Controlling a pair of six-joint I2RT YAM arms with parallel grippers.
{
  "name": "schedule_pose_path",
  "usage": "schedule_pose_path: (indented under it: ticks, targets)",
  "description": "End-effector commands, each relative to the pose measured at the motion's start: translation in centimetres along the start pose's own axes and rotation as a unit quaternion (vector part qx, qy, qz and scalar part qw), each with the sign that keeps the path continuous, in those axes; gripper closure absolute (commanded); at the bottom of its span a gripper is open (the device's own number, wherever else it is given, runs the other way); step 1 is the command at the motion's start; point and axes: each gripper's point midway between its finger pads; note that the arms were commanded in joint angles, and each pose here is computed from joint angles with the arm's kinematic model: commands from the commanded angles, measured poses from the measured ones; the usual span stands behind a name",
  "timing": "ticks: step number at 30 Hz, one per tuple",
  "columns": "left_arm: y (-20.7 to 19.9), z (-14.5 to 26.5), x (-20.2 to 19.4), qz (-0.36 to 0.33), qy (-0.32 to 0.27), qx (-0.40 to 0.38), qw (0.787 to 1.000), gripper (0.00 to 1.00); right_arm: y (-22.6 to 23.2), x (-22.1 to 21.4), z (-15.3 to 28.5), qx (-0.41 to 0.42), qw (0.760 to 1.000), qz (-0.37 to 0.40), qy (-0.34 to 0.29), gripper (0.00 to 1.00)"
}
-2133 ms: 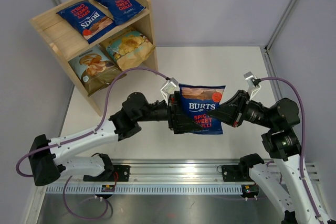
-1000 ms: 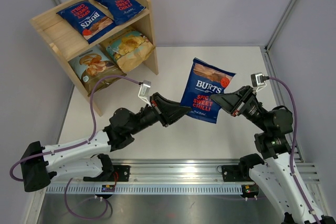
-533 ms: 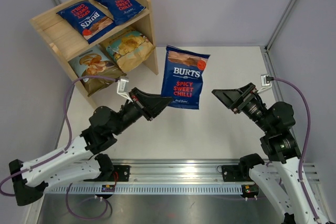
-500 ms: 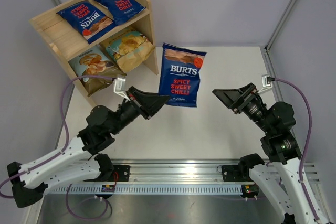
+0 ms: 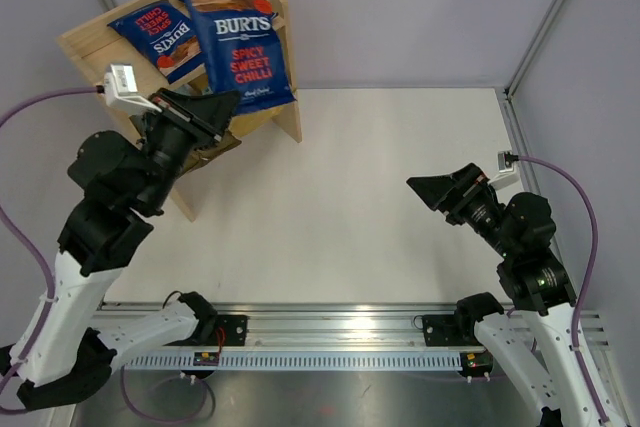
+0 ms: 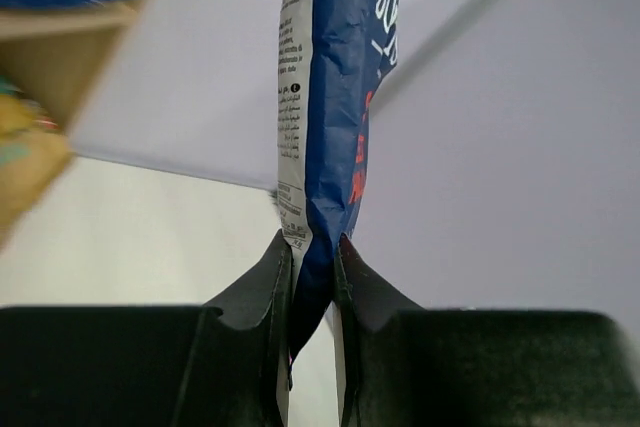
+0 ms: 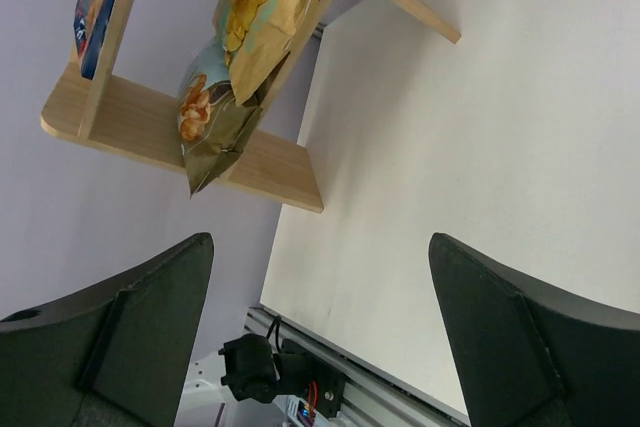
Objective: Place and organize the chips bags onto the shelf
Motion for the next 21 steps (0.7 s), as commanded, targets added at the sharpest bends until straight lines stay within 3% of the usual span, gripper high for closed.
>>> schedule_pose_path:
  ticks: [1,3,7,8,10,11,13,21]
  targets:
    - [1.8,0.2,3.0,-0.014,-0.021,0.074,0.997,1.00,0.1,1.0,0.2,-0.009,1.000,0.017,-0.019,0.03]
    - [1.3,0.4,6.3,-0.012,-0.063,0.082,0.995,1.00,-0.1,0.9,0.2,-0.013,1.000,0.018,-0.016,0.03]
    - [3.5,-1.5,8.8,0.004,-0.057,0.117,0.991,1.00,-0.4,0.9,0.4,-0.020,0.999,0.021,-0.018,0.03]
    - [4.7,-1.3,10.8,0.007,-0.082,0.133,0.988,1.00,-0.5,0.9,0.5,-0.022,0.999,0.022,-0.019,0.03]
    - [5.3,-1.8,11.5,0.025,-0.073,0.128,0.989,1.00,-0.7,0.8,0.5,-0.026,0.999,0.025,-0.019,0.03]
    - [6.6,-1.3,13.6,0.025,-0.102,0.147,0.984,1.00,-0.8,0.8,0.5,-0.027,0.999,0.025,-0.018,0.03]
    - [7.4,-1.6,14.3,0.044,-0.090,0.147,0.984,1.00,-0.9,0.6,0.5,-0.030,0.999,0.028,-0.015,0.03]
    - [11.1,2.0,18.7,0.044,-0.154,0.214,0.964,1.00,-1.8,0.0,0.1,-0.036,0.999,0.029,-0.009,0.03]
Point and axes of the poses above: each gripper's point midway between its finger pads, its own z axis back along the fingers, its own y axis along the line the jaws close on, x = y × z, and after that the axes turned 11 degrees about z, right-handed
